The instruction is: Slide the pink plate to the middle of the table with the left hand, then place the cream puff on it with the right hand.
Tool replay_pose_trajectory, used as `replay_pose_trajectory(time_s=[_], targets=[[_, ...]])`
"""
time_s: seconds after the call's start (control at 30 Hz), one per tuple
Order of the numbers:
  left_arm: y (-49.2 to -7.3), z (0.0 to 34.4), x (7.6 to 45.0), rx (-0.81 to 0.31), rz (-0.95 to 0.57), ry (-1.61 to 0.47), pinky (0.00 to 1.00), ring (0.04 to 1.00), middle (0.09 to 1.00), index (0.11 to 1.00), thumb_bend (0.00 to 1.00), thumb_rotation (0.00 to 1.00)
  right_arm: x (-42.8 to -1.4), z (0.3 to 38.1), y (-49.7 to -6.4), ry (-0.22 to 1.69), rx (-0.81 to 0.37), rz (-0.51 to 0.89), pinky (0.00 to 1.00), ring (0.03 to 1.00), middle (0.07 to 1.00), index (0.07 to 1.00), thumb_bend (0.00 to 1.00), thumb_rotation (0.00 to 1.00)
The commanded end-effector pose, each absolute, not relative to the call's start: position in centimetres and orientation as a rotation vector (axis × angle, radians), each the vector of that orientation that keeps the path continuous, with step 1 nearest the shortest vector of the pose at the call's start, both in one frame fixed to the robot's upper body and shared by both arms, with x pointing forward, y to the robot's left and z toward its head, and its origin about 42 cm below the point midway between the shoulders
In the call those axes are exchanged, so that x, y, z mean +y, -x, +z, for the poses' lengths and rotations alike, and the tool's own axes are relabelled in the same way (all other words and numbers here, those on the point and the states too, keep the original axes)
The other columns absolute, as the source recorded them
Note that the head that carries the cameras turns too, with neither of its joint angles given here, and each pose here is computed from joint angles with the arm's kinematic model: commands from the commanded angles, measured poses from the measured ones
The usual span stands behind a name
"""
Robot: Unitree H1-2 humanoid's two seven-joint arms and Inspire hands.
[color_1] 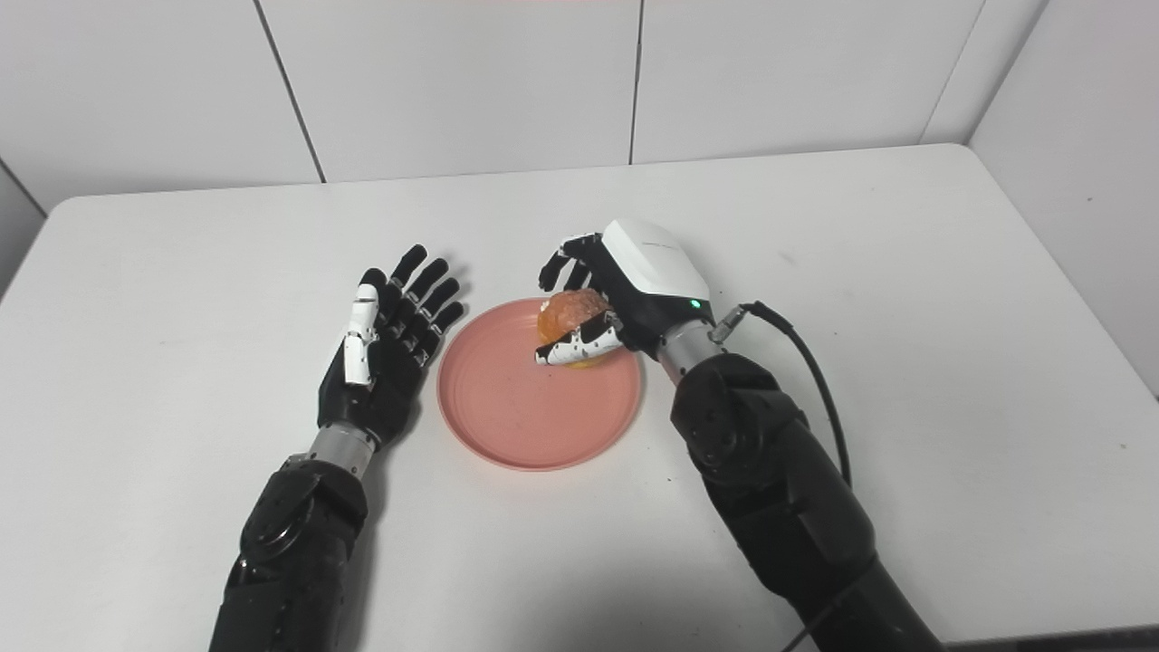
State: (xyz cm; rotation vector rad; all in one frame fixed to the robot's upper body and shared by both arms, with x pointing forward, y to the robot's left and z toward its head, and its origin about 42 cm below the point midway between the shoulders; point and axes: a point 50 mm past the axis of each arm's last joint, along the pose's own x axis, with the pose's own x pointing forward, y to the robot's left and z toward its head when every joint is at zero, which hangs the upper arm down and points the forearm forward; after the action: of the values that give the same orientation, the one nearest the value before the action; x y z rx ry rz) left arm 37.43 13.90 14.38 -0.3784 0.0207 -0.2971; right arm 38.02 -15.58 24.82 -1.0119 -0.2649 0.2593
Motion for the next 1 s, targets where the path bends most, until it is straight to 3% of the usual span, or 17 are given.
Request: replay_pose_trajectory(time_s=[0.0, 0.33, 0.47, 0.6, 0.97], targets=[[-36.3, 11.6, 13.6, 0.177, -0.264, 0.366, 0.93, 0.929, 0.926, 0.916, 0.4, 1.0, -14.4, 26.8, -38.3, 1.014, -0.363, 0.26, 0.28, 0.369, 0.42, 0.528, 0.52, 0.0], [-36.3, 12.0, 12.8, 0.174, -0.254, 0.348, 0.92, 0.922, 0.922, 0.908, 0.39, 1.0, -12.3, 25.0, -37.9, 1.043, -0.371, 0.333, 0.3, 0.383, 0.431, 0.526, 0.52, 0.0], [-36.3, 12.1, 12.8, 0.174, -0.254, 0.347, 0.91, 0.917, 0.919, 0.91, 0.4, 1.0, -11.8, 24.3, -37.8, 1.046, -0.354, 0.351, 0.23, 0.316, 0.405, 0.523, 0.52, 0.0], [-36.3, 12.2, 12.6, 0.177, -0.251, 0.343, 0.91, 0.919, 0.922, 0.913, 0.4, 1.0, -11.6, 23.5, -37.7, 1.057, -0.347, 0.378, 0.21, 0.291, 0.469, 0.489, 0.53, 0.0], [-36.4, 12.5, 12.5, 0.169, -0.252, 0.345, 0.9, 0.915, 0.918, 0.909, 0.4, 1.0, -11.8, 22.4, -37.4, 1.114, -0.348, 0.408, 0.15, 0.226, 0.471, 0.487, 0.53, 0.0]])
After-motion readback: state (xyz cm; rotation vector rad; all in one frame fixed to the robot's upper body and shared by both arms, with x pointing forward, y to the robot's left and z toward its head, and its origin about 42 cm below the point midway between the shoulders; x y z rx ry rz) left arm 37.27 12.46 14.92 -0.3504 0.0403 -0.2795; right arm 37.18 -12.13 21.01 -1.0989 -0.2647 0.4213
